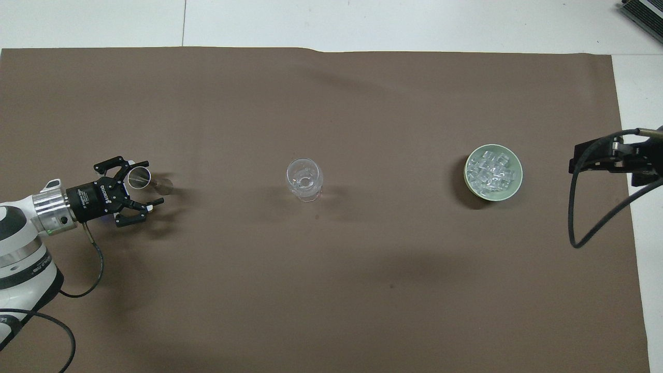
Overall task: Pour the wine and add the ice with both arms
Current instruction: 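Open the left gripper and pull it back from the shot cup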
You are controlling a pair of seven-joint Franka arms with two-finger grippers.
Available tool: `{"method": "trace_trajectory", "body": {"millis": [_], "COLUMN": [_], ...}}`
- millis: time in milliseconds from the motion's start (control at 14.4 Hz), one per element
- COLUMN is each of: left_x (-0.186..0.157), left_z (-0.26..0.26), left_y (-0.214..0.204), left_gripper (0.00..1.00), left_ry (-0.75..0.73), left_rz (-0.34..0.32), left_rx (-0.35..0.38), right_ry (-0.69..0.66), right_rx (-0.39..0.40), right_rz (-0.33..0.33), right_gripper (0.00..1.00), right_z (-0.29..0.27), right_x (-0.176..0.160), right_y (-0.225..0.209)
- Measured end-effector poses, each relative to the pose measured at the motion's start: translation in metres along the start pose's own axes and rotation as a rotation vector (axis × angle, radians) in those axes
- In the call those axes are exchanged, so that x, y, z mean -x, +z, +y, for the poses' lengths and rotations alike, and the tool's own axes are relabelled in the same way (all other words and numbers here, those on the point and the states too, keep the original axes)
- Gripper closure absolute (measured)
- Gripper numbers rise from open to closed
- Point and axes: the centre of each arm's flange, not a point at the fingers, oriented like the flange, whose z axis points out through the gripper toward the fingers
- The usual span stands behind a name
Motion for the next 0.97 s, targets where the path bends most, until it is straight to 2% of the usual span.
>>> {"method": "trace_trajectory", "body": {"millis": [347,555,971], "left_x": [0.009,0.015,0.054], "left_z": [0.011,0.022,0.053], "left_y": [-0.015,-0.033,-0.066], "left_gripper": [0.0,0.0,0.0], "left_ry": [0.11,0.195,0.401], "left_rz": [0.109,0.2,0.336], "left_rx": [-0.099,-0.175,-0.323], "right_ry": [0.0,0.0,0.0], "right_rx": [0.0,0.0,0.0], "right_rz": [0.0,0.0,0.0], "right_gripper": [0.0,0.0,0.0], "right_z": [0.0,0.0,0.0], "right_x": [0.0,0.0,0.0], "right_y": [0.0,0.0,0.0]}}
